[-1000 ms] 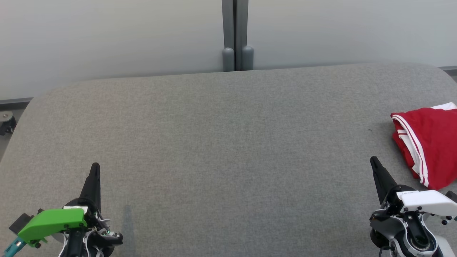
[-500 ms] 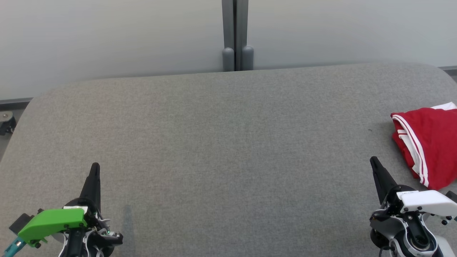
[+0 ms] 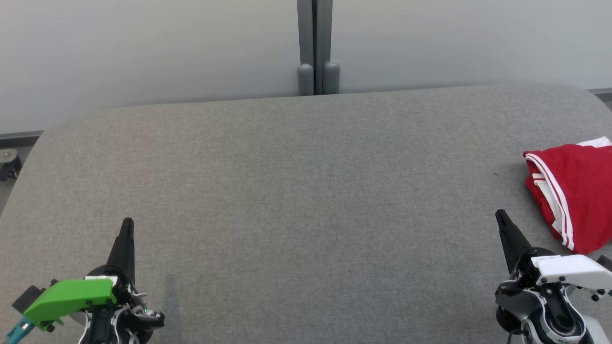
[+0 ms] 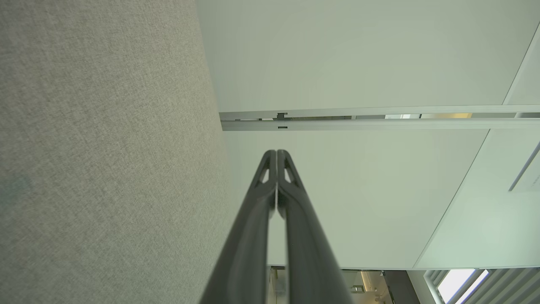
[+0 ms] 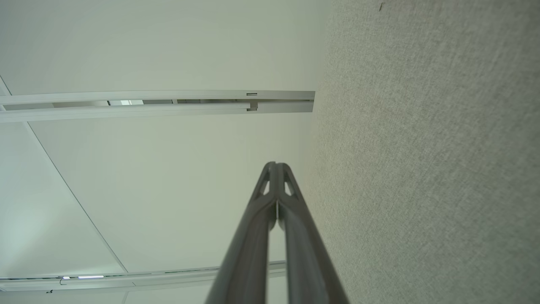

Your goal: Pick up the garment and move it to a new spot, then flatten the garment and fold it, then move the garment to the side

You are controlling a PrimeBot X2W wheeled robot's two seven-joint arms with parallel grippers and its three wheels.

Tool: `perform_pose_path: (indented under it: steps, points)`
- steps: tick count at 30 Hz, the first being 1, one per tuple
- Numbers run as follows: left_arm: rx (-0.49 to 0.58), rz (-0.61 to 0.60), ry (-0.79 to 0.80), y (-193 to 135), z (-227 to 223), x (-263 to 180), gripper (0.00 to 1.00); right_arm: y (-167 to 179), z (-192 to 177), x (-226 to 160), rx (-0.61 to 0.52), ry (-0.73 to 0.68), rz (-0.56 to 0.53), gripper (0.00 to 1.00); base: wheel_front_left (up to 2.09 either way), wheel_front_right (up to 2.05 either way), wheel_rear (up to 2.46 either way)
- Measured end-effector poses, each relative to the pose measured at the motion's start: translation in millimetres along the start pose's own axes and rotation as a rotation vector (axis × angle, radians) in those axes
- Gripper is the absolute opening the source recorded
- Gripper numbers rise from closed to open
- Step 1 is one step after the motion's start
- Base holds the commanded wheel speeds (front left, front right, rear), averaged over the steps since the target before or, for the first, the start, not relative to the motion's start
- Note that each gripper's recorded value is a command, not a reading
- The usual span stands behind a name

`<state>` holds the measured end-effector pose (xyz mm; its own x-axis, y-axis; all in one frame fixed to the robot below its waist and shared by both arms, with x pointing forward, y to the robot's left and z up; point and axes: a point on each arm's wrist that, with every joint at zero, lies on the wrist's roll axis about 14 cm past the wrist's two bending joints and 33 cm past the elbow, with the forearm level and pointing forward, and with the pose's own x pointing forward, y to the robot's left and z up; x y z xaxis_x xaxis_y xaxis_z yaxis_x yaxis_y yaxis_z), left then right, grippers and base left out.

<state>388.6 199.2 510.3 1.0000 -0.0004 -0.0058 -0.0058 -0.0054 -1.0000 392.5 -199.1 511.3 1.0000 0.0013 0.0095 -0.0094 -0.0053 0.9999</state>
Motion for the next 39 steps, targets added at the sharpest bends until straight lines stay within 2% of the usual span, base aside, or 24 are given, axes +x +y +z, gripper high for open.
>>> perform_pose_path:
  steps: [39]
  points:
    - [0.000, 0.000, 0.000, -0.1, 0.0, 0.0, 0.00, 0.0, 0.0, 0.0, 0.000, 0.000, 0.000, 0.00, 0.00, 0.00, 0.00]
